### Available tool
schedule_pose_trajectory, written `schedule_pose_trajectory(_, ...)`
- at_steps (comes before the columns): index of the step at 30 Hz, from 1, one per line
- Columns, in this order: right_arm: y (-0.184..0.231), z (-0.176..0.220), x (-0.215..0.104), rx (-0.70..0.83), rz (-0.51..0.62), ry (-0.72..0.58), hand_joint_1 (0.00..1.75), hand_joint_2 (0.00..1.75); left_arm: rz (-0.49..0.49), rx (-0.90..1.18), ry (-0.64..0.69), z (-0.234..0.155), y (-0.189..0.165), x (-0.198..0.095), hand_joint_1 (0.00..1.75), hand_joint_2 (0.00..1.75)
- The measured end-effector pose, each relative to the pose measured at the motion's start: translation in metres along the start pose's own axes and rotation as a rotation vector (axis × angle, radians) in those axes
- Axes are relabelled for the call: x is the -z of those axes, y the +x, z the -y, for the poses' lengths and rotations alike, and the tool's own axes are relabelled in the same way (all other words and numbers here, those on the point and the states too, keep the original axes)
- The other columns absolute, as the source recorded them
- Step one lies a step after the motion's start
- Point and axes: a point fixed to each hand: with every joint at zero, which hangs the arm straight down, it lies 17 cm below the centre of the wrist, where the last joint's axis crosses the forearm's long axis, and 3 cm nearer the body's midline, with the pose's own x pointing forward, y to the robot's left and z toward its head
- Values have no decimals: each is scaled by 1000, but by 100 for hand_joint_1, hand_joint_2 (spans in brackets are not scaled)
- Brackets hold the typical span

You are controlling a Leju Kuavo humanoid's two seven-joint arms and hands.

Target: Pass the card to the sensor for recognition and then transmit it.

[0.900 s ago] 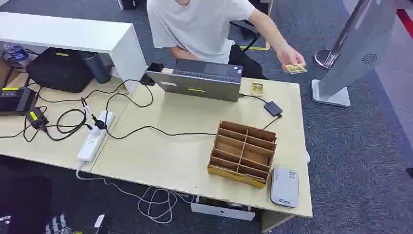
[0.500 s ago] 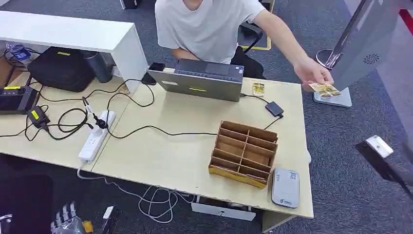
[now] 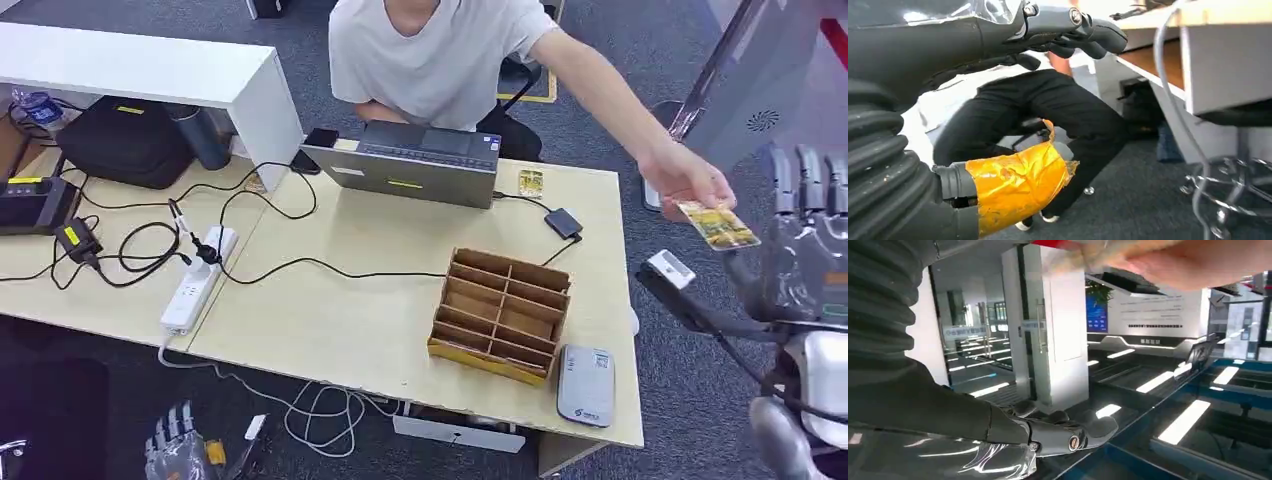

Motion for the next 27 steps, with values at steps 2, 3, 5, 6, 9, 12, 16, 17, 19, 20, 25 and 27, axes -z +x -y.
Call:
schedule_pose_trajectory(2,12,0,2,0,15,0,0,175,19,3,-12,4,1,-2,0,175)
schedule_pose_trajectory(3,17,0,3,2,21,0,0,175,28,3,-18,7,2,-4,0,175)
schedule_pose_trajectory(5,27,-1,6,4,31,0,175,175,46,4,-34,12,2,-6,0,175)
schedule_pose_trajectory(6,31,-1,6,5,36,1,175,175,54,6,-42,15,3,-8,0,175)
schedule_pose_trajectory(9,41,-5,4,25,50,14,175,175,70,8,-62,22,2,-11,0,175)
schedule_pose_trajectory(12,49,-7,2,30,65,20,175,175,57,10,-76,27,-4,-12,0,175)
schedule_pose_trajectory(16,55,-9,0,36,76,26,175,175,44,10,-90,32,-9,-15,0,175)
schedule_pose_trajectory(17,56,-9,0,41,78,28,175,175,42,10,-92,32,-10,-16,0,175)
schedule_pose_trajectory(19,58,-10,-1,45,82,31,175,175,38,10,-96,34,-12,-17,0,175)
schedule_pose_trajectory(20,59,-10,-1,45,82,30,175,175,36,10,-97,34,-13,-17,0,175)
schedule_pose_trajectory(25,58,-9,-1,49,76,30,175,175,22,8,-105,37,-17,-18,0,175)
schedule_pose_trajectory(27,58,-10,-1,53,76,31,175,175,3,0,-108,38,-19,-18,0,175)
